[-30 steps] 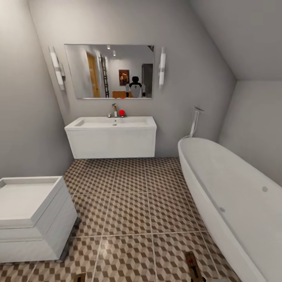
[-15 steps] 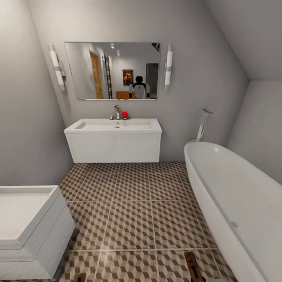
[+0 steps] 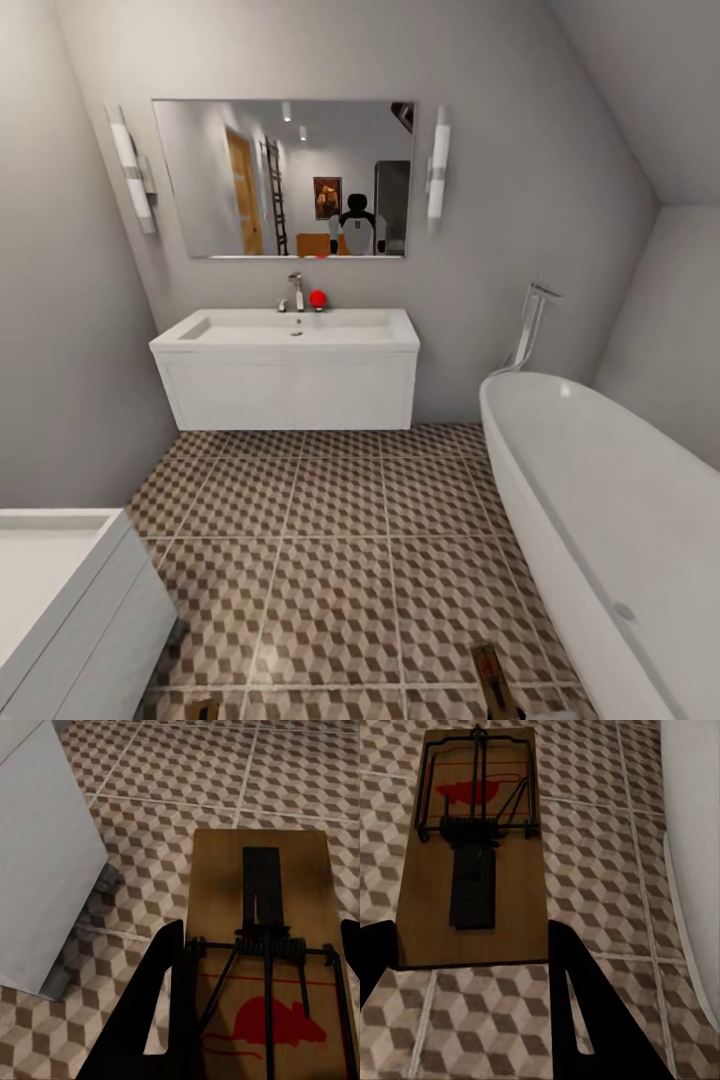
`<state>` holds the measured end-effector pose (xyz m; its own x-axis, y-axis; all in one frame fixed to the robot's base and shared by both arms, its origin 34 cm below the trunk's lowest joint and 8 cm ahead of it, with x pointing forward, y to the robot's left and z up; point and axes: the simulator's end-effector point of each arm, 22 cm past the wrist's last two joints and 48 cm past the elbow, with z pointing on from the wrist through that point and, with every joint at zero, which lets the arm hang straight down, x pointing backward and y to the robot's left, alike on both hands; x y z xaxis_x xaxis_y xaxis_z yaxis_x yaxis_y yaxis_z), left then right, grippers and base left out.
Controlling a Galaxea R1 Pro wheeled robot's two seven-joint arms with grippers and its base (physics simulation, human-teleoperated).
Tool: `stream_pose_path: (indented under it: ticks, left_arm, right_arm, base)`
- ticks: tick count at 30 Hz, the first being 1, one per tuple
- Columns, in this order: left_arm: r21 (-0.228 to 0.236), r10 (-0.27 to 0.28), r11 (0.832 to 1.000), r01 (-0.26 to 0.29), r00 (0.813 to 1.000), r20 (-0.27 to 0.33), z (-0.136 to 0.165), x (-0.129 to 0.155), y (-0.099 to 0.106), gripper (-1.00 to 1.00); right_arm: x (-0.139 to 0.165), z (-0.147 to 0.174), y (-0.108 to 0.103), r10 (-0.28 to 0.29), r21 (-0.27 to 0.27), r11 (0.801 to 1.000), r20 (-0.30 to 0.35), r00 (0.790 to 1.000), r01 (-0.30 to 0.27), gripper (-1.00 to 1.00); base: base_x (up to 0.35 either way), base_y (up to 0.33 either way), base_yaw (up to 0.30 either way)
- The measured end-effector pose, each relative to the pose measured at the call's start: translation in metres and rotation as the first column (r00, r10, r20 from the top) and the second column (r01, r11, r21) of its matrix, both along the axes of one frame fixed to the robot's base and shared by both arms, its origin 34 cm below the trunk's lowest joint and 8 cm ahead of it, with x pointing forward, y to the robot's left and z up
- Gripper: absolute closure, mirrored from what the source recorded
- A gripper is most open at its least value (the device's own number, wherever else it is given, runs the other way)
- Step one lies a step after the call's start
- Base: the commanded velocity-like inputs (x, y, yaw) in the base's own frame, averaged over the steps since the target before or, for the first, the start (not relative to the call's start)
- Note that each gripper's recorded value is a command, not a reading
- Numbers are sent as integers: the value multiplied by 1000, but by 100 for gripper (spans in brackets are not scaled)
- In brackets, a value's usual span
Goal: Take the four mousetraps from the cabinet in the bathroom and place them on the bathroom floor. Make sure all four end up on the same floor surface, and ensure that at least two of them are either under or directly next to the same bathroom sink.
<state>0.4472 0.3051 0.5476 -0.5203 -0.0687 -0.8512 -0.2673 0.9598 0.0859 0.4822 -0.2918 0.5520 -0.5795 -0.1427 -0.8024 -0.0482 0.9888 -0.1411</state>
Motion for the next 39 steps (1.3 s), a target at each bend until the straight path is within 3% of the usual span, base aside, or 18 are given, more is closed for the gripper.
stream_pose_path:
  ticks: [39]
  left_arm:
    - [-3, 0, 1000, 0, 1000, 0, 0, 0, -2, 100]
  right_arm:
    - [0, 0, 0, 2, 0, 1000, -2, 1000, -2, 100]
  base:
    - [334, 0, 0]
